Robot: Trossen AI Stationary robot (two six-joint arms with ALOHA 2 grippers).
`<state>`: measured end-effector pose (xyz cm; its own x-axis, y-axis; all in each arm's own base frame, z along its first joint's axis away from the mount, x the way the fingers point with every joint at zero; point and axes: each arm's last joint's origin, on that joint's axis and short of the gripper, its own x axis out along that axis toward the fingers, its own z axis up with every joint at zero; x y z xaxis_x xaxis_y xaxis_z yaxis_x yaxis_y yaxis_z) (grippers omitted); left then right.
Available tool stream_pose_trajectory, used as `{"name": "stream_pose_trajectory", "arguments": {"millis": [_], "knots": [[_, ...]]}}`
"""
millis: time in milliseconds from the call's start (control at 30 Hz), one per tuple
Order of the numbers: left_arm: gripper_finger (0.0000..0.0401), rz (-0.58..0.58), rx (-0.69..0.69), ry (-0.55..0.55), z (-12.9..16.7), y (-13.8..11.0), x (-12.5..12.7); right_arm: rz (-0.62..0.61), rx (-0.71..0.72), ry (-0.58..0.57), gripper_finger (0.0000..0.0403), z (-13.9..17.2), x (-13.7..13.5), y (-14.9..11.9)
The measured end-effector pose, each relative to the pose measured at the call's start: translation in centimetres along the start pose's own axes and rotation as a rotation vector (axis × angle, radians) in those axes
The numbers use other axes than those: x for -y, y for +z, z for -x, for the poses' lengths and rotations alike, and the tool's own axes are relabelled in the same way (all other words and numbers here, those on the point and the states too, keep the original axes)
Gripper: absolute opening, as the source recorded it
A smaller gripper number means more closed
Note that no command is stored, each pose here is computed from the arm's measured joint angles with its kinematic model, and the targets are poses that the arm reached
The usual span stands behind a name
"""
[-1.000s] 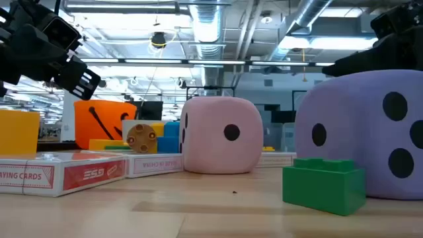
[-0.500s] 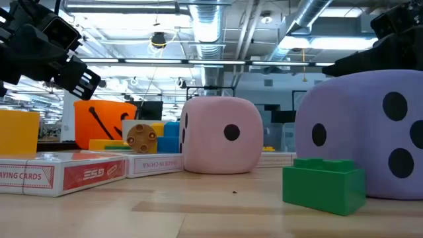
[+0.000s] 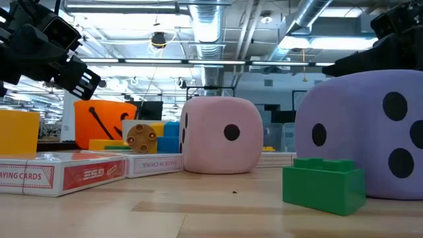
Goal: Pick & Place Toys
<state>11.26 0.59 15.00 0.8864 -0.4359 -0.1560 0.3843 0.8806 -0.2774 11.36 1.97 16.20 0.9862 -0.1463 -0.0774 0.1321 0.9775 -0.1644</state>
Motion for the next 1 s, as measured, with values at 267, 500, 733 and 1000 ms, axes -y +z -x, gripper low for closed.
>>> {"name": "stream_pose_trajectory", "arguments": {"millis": [267, 500, 733, 1000], "knots": [[0.0140, 0.000, 0.000, 0.000, 0.0, 0.0, 0.0, 0.000, 0.000, 0.000, 0.0296, 0.0, 0.0, 0.0], [0.0140, -0.096, 0.087, -0.013, 0.0, 1.0, 0.2, 0.000, 0.000, 0.000, 0.0296, 0.0, 0.0, 0.0], [0.0140, -0.193, 0.220, -0.034, 0.3, 2.4, 0.6, 0.000, 0.000, 0.000, 0.0296, 0.0, 0.0, 0.0], [0.0140, -0.238, 0.302, -0.050, 0.5, 3.3, 1.0, 0.070, 0.009, -0.007, 0.0296, 0.0, 0.0, 0.1]]}}
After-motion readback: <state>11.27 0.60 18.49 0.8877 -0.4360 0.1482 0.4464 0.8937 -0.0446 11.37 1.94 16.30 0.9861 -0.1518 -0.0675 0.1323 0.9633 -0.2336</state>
